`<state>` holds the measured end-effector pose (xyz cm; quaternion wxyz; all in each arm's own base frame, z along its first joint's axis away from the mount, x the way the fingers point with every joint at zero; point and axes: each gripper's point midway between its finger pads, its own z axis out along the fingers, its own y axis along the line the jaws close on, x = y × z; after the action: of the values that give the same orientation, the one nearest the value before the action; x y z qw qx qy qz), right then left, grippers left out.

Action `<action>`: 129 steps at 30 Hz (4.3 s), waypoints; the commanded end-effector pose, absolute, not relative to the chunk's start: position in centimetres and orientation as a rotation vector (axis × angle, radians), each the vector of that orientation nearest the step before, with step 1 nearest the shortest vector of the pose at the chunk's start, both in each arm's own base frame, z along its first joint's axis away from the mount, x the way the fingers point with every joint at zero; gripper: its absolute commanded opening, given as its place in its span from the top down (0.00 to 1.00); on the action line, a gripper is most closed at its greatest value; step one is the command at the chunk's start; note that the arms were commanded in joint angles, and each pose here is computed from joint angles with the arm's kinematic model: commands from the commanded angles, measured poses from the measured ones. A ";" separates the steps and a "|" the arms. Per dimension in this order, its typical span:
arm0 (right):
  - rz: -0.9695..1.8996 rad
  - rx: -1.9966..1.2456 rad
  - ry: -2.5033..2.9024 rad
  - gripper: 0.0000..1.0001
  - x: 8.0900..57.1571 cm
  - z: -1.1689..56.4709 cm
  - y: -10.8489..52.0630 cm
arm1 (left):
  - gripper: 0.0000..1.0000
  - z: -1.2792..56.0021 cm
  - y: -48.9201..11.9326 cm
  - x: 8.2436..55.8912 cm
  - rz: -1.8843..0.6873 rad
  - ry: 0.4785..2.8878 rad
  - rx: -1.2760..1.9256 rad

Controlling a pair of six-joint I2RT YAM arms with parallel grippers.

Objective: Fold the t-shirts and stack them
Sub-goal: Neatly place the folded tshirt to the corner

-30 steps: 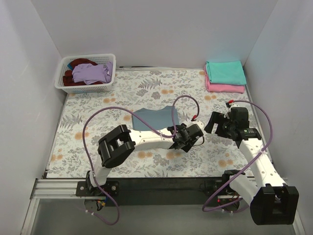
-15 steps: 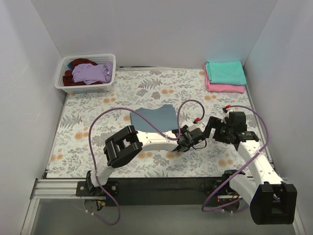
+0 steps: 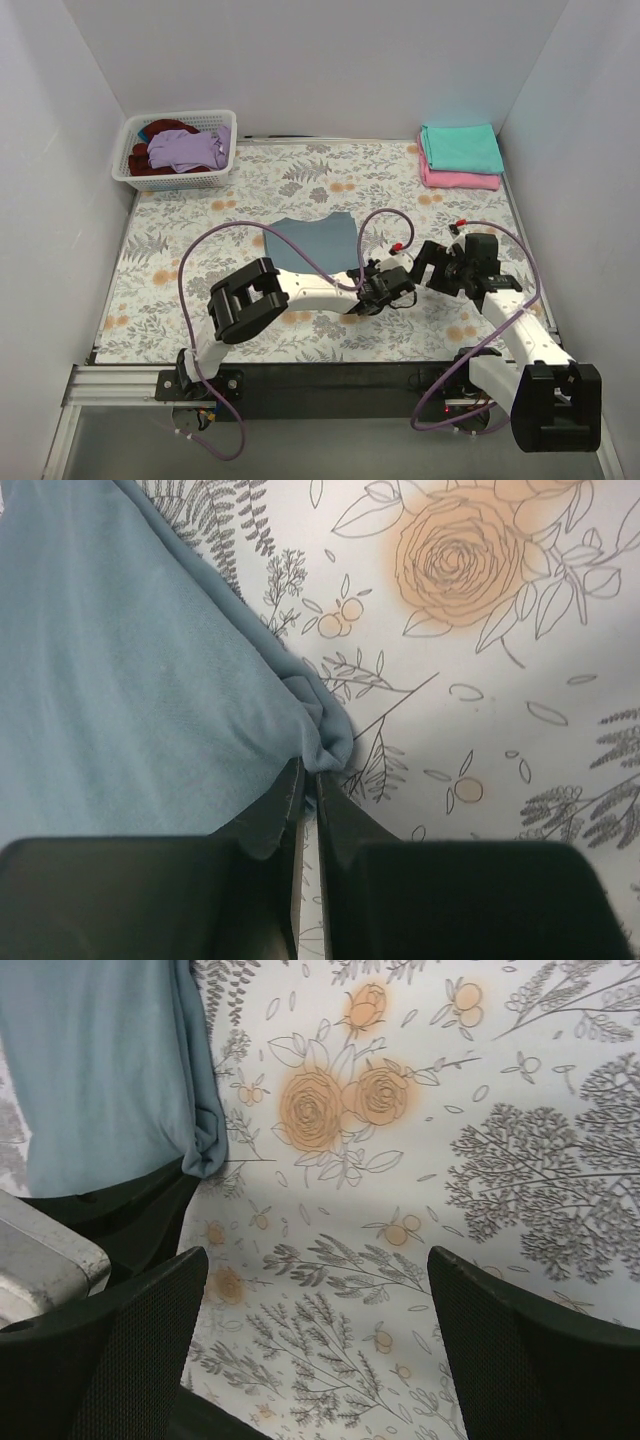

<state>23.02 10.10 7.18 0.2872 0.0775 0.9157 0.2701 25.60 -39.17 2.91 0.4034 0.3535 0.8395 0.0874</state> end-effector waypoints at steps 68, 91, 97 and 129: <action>0.121 -0.420 2.457 0.99 44.4 7.6 18.9 | 0.16 17.0 -16.3 36.8 -0.083 2.176 -0.057; -0.481 -0.238 2.026 0.99 63.5 18.5 6.6 | 0.09 8.2 -6.9 37.9 0.313 2.368 -0.390; -0.531 -0.174 1.930 0.99 65.3 20.9 4.3 | 0.09 7.7 -7.0 37.8 0.318 2.383 -0.385; -0.420 0.008 1.816 0.99 65.6 26.3 -3.3 | 0.10 5.4 -7.8 37.5 0.304 2.471 -0.350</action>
<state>65.30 -1.11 17.37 0.5088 -0.0428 0.8359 -0.2015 36.82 -7.64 4.65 0.3011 -0.1281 0.9375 0.1185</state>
